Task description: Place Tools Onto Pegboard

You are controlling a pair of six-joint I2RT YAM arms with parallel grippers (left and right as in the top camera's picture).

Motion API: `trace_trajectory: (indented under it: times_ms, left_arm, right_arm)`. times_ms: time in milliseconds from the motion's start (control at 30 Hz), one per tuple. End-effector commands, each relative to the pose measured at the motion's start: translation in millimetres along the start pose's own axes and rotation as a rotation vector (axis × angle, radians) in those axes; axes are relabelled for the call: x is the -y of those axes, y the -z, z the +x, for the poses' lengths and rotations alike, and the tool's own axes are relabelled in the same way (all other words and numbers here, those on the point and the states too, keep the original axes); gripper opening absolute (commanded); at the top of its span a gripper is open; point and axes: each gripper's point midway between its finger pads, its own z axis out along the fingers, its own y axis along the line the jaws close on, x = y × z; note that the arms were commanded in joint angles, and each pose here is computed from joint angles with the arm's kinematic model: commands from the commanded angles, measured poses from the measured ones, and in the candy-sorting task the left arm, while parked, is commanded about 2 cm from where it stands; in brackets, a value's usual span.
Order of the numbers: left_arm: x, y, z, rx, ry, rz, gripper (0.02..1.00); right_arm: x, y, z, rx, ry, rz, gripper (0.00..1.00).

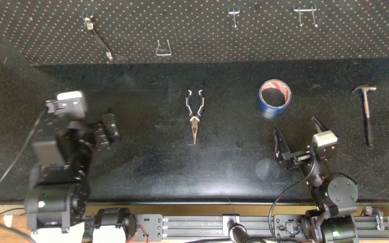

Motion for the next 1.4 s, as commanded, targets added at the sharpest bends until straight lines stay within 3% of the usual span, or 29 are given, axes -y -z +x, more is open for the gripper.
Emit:
trace_trajectory:
  times_ms: [33, 167, 467, 700, 767, 900, 1033, 1167, 1400]
  left_arm:
    - [39.3, -18.2, 33.8, -0.135, 0.100, -0.022, 0.996]
    - [97.9, -32.1, 63.9, -0.253, -0.010, 0.059, 0.996]
    - [163.0, -51.4, 130.6, -0.509, 0.078, 0.061, 0.996]
    - [195.3, -72.6, 118.2, -0.619, -0.065, 0.019, 0.996]
    - [215.6, -82.3, 114.8, -0.652, -0.152, 0.072, 0.996]
    - [247.6, -100.2, 113.7, -0.705, -0.162, 0.126, 0.996]
    - [261.8, -118.1, 108.0, -0.739, -0.056, 0.201, 0.996]
    - [248.8, -133.2, 103.6, -0.747, 0.027, 0.159, 0.996]
    - [241.8, -147.4, 120.3, -0.775, 0.012, 0.093, 0.996]
  right_arm:
    - [-0.3, 0.3, 0.4, 0.003, -0.007, 0.000, 1.000]
    - [-0.4, 0.3, 0.4, 0.003, -0.007, 0.000, 0.998]
    - [-0.4, 0.3, 0.4, 0.003, -0.007, 0.000, 0.998]
    - [-0.3, 0.3, 0.4, 0.003, -0.007, 0.000, 0.998]
    - [-0.3, 0.3, 0.4, 0.003, -0.007, 0.000, 0.998]
    - [-0.3, 0.3, 0.4, 0.003, -0.007, 0.000, 0.998]
    - [-0.4, 0.3, 0.4, 0.003, -0.007, 0.000, 0.998]
    - [-0.4, 0.3, 0.4, 0.003, -0.007, 0.000, 0.998]
    - [-0.4, 0.3, 0.4, 0.003, -0.007, 0.000, 0.998]
